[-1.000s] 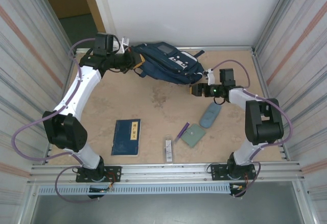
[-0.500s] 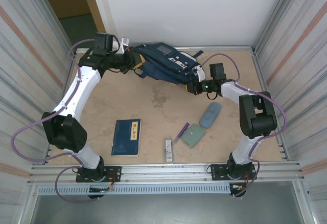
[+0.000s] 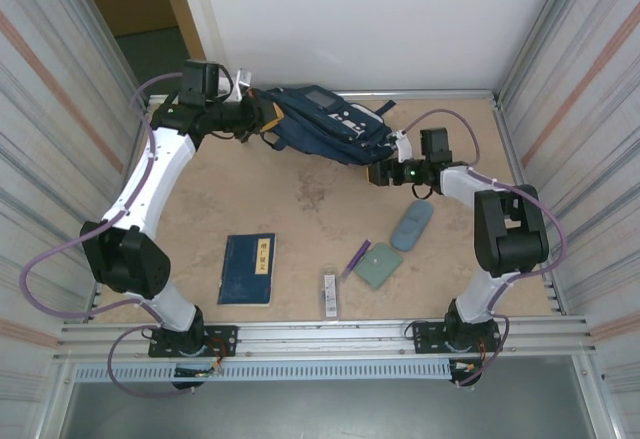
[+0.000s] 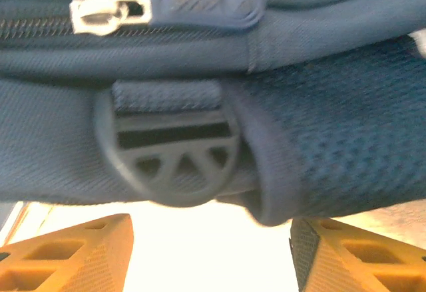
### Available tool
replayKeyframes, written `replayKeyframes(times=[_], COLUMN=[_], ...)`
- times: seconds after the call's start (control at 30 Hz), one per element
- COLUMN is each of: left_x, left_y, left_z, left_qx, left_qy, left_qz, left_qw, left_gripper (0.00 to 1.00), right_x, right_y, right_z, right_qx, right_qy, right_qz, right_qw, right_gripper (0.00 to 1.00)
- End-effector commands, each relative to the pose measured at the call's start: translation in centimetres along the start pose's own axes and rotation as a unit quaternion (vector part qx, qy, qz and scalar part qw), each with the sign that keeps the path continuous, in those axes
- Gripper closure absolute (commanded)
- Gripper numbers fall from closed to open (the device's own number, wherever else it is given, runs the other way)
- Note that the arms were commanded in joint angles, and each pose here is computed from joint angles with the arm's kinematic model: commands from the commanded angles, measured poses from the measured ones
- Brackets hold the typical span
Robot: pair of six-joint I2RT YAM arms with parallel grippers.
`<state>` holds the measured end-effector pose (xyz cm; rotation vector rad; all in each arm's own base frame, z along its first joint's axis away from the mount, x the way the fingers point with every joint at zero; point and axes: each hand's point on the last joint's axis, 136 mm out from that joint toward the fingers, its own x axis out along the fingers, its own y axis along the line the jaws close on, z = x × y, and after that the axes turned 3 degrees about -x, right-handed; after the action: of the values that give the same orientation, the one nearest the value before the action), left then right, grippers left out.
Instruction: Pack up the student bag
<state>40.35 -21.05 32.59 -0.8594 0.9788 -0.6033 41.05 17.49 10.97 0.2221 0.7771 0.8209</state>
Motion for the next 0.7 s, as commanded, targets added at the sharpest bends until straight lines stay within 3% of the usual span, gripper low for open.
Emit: replayKeyframes(times=[0.0, 0.17, 0.2, 0.33, 0.5, 0.67], left_x=[-4.6, -4.8, -4.8, -4.6, -4.4, -4.0], left_y=[-6.5, -7.1, -7.2, -7.3, -6.8, -5.7], left_z=[-0.2, -0.2, -0.2, -0.1, 0.2, 0.3], left_qx=[0.052, 0.052, 0.051, 0.053, 0.054, 0.054], left_qy=[-0.023, -0.021, -0.019, -0.016, -0.019, -0.024], left_qz=[-0.079, -0.087, -0.089, -0.091, -0.085, -0.071], left_qw=[0.995, 0.995, 0.994, 0.994, 0.995, 0.996], left_gripper=[1.0, 1.0, 1.0, 1.0, 1.0, 1.0], right_x=[0.6, 1.2, 1.5, 1.9, 1.8, 1.7], right_y=[0.4, 1.6, 2.1, 2.8, 3.3, 4.4], right_z=[0.7, 1.5, 1.5, 1.5, 0.6, -0.6], right_qx=[-0.001, -0.007, -0.009, -0.016, -0.015, -0.016], right_qy=[-0.01, -0.006, -0.002, 0.004, 0.012, 0.032], right_qz=[0.023, 0.064, 0.073, 0.077, 0.083, 0.081], right_qw=[1.0, 0.998, 0.997, 0.997, 0.996, 0.996], right_gripper=[0.35, 0.38, 0.42, 0.71, 0.85, 0.94])
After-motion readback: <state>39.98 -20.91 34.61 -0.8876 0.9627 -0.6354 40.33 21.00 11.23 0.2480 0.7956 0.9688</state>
